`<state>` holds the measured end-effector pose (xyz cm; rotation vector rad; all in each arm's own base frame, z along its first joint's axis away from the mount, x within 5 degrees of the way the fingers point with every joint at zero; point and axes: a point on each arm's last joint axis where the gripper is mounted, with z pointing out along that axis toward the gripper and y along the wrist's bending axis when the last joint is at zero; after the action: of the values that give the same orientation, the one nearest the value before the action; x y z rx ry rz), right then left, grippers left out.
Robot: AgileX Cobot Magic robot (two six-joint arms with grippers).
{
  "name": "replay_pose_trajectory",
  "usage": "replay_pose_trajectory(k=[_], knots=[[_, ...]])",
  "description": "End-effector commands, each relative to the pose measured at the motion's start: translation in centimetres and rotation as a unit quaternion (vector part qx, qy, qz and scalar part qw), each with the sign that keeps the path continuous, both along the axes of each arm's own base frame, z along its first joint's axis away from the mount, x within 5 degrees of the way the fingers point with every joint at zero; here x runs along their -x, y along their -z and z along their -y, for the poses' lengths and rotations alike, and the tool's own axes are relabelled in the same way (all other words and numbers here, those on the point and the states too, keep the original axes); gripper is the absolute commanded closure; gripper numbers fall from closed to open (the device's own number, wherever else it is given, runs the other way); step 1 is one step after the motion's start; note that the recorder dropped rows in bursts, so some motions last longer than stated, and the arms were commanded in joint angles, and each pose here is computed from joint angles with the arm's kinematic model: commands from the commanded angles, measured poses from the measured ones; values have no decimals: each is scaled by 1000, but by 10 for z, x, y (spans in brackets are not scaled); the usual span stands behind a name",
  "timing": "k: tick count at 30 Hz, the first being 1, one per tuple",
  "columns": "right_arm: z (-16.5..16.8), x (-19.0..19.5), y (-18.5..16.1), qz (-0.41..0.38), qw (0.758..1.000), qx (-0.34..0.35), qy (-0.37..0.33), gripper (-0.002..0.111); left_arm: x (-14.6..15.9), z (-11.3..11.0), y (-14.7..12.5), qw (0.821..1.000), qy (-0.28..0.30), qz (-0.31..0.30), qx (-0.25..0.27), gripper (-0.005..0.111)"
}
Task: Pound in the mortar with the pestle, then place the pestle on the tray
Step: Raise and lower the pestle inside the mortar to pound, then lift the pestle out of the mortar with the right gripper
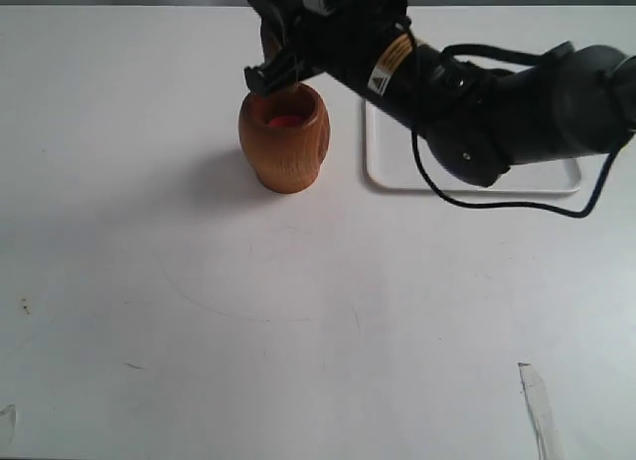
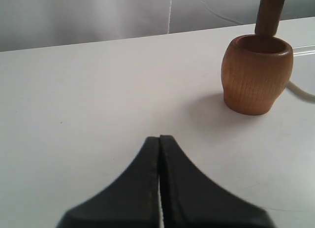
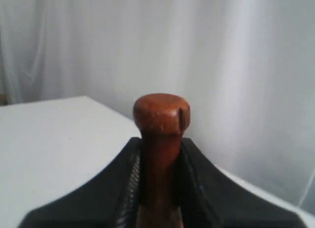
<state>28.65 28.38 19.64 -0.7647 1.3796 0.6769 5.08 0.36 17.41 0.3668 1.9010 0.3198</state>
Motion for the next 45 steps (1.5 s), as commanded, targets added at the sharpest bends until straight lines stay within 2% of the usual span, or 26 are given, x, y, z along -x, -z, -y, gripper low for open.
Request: replay_pose_trajectory(k=[1,5,7,17,21,26,33,38,42,45], knots=[[-2,-4,36,-50,998,23,-2,108,0,1,0,1000,3,2,7,107],[-2,-5,44,-61,998,31,-1,108,0,1,0,1000,3,2,7,107],[-2,-4,33,-46,999,14,-4,108,0,1,0,1000,3,2,7,107],[16,17,-79,78,992,-99,-13,108,0,1,0,1000,3,2,7,107],[21,25,-101,106,989,-105,-17,108,0,1,0,1000,3,2,7,107],[15,17,-76,69,996,-62,-10,108,0,1,0,1000,3,2,7,107],[0,0,6,-22,1000,4,-9,108,0,1,0,1000,3,2,7,107],[-3,-4,48,-65,997,36,-8,108,0,1,0,1000,3,2,7,107],[-3,-4,55,-70,996,44,-11,108,0,1,0,1000,3,2,7,107],[-3,-3,47,-62,997,35,-12,108,0,1,0,1000,3,2,7,107]])
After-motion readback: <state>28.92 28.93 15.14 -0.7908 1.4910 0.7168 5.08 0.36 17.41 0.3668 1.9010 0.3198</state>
